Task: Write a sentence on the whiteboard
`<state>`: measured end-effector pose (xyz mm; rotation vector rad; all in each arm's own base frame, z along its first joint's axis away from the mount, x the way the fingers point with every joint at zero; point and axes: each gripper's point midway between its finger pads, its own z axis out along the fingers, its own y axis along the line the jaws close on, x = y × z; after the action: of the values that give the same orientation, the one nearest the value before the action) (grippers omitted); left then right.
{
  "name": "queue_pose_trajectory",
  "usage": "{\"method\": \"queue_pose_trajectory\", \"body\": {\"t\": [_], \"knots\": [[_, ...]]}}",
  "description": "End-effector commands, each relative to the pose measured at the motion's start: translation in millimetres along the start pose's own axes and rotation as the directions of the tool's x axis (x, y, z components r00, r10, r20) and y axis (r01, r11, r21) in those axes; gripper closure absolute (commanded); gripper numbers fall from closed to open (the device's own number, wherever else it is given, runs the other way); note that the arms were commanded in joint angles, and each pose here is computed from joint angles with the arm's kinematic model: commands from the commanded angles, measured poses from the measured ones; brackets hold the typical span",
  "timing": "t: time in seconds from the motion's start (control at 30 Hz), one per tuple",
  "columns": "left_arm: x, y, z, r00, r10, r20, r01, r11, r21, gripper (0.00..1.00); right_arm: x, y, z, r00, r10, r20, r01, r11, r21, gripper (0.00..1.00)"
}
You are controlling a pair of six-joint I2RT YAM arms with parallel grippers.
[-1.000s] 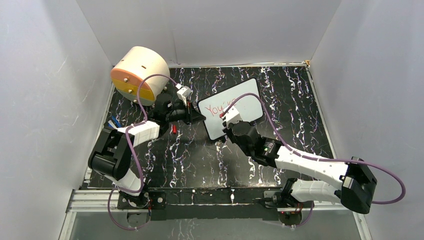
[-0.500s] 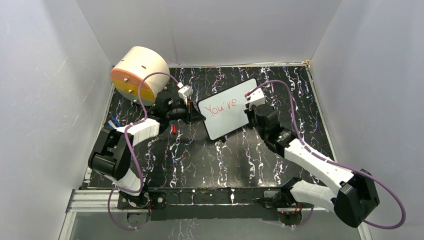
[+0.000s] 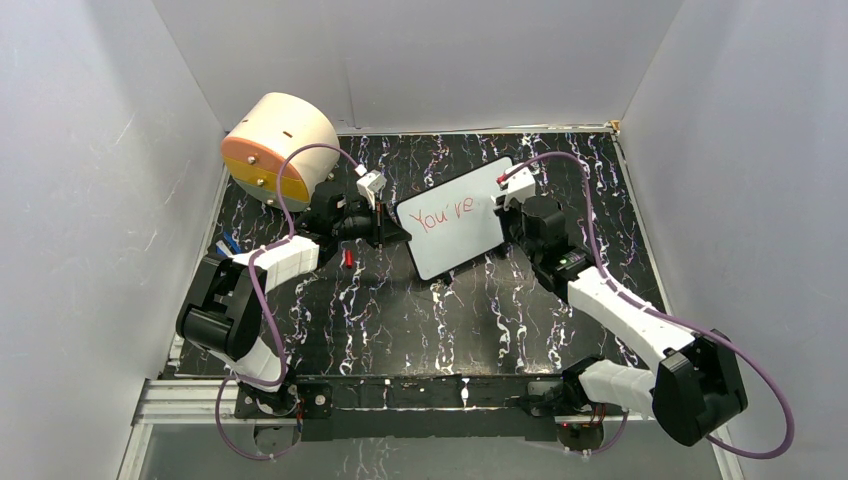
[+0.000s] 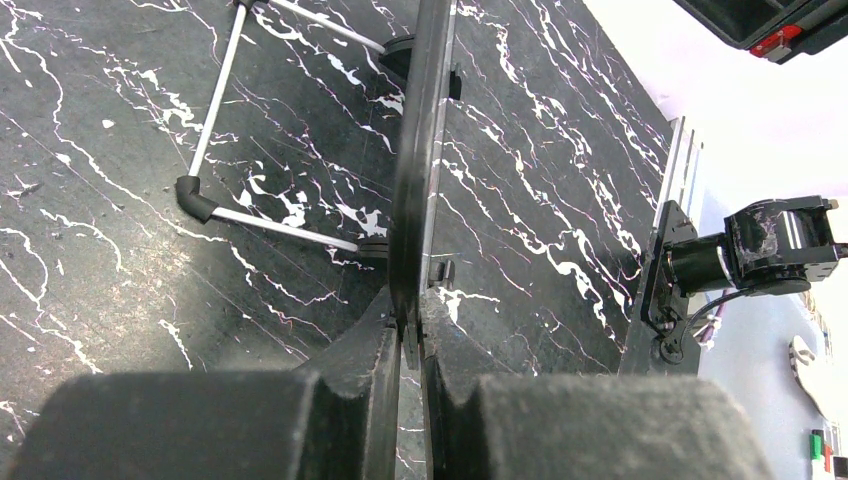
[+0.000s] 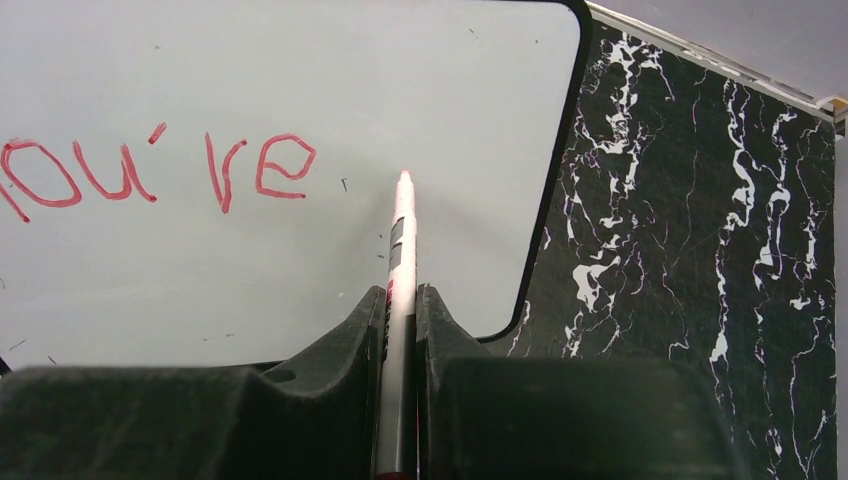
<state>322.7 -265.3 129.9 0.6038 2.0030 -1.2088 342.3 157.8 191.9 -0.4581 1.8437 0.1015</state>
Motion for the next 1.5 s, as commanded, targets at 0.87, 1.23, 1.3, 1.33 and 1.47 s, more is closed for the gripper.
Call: {"method": "queue_pose_trajectory", "body": {"t": [0.87,1.23,1.3,1.33,1.47], "knots": [[5.4,1.9,-1.7,0.999,0.008,-0.036,-0.008,1.0,-0.003,1.0,-46.8,-17.9,21.0,0.993,-0.007,0.12,0.004,1.0,0.029,1.0],[8.0,3.3,-0.9,0.999,0.005,-0.05,-0.005,1.0,-0.002,1.0,-49.5,-14.2,22.9,0.992,-0.005,0.128,0.004,1.0,0.006,1.0],[7.4,3.2,-0.6,0.999,0.005,-0.05,-0.005,1.0,0.0,1.0,-49.7,-12.8,23.4,0.992,-0.005,0.13,0.005,1.0,-0.001,1.0],[7.1,2.8,-1.0,0.999,0.007,-0.049,-0.007,1.0,-0.001,1.0,-49.1,-11.8,24.0,0.992,-0.007,0.127,0.008,1.0,-0.005,1.0],[6.2,2.8,-1.6,0.999,0.011,-0.046,-0.011,1.0,-0.005,1.0,-49.5,-8.5,24.8,0.992,-0.006,0.13,0.009,1.0,-0.024,1.0]]}}
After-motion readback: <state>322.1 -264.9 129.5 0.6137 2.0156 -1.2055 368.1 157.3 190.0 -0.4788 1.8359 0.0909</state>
